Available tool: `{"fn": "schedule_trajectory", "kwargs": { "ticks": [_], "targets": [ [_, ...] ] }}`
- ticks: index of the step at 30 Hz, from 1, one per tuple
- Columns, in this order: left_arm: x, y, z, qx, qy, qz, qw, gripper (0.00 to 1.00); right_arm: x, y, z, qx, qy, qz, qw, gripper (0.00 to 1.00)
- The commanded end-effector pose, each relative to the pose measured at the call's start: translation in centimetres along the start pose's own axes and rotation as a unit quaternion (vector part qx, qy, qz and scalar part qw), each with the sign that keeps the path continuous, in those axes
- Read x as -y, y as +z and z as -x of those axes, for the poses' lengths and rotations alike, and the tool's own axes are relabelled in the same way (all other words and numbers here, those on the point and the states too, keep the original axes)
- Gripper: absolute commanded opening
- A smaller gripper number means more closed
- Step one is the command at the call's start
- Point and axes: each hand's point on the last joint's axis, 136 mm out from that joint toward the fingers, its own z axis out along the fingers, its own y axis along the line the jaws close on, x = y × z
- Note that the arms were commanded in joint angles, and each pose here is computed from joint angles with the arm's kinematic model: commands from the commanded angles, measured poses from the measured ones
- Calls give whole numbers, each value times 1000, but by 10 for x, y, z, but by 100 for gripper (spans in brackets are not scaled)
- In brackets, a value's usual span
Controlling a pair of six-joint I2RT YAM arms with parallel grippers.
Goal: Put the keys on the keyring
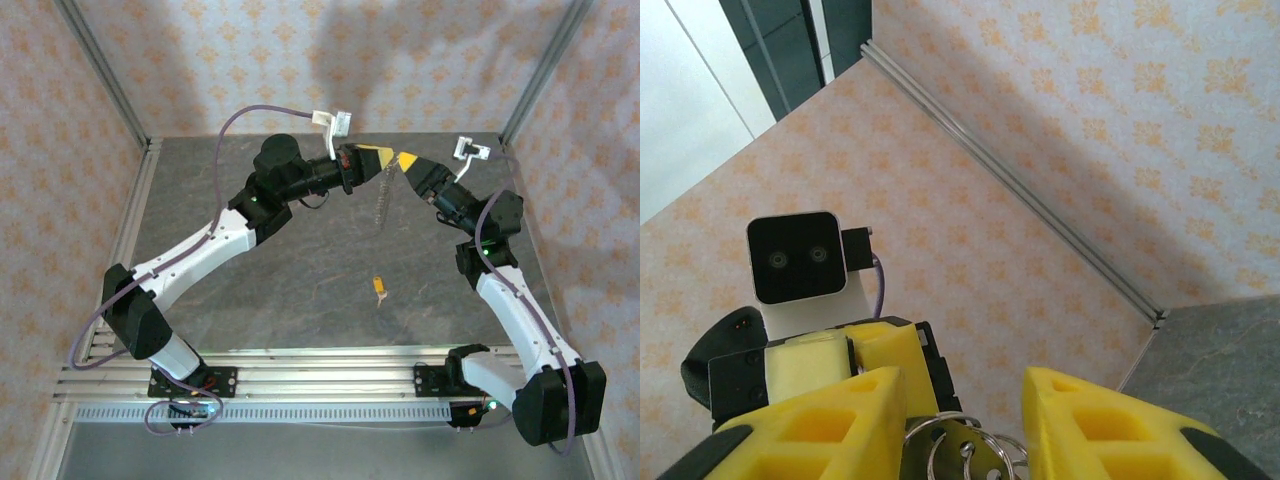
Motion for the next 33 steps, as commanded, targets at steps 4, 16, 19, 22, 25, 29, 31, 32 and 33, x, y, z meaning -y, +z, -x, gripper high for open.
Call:
{"fn": "schedule_trajectory", "kwargs": {
  "ticks": [4, 16, 19, 22, 25, 29, 31, 32, 33],
  "targets": [
    [16, -1, 10, -1, 25, -27, 999, 0, -39, -3, 10, 3, -41, 54, 998, 33],
    [13, -2, 6, -5, 26, -21, 999, 0, -33, -12, 17, 35, -52, 22, 998, 31],
    [12, -2, 6, -5, 26, -21, 999, 0, -34, -10, 16, 30, -45, 33, 998, 31],
    [12, -1, 6, -4, 26, -23, 999, 0, -35, -9, 15, 25, -38, 43, 998, 32],
    [14, -2, 7, -2, 25, -25, 999, 0, -36, -6, 13, 17, -32, 53, 998, 33],
    [13, -1, 8, 0, 24, -25, 999, 0, -35, -2, 8, 3, -26, 61, 998, 33],
    [13, 0, 8, 1, 23, -26, 999, 0, -35, 1, 5, -3, -24, 65, 998, 33],
    [13, 0, 8, 1, 23, -26, 999, 0, -35, 2, 4, -5, -23, 66, 998, 33],
    [13, 0, 9, 1, 23, -26, 999, 0, -35, 3, 3, -7, -23, 67, 997, 33]
  ]
}}
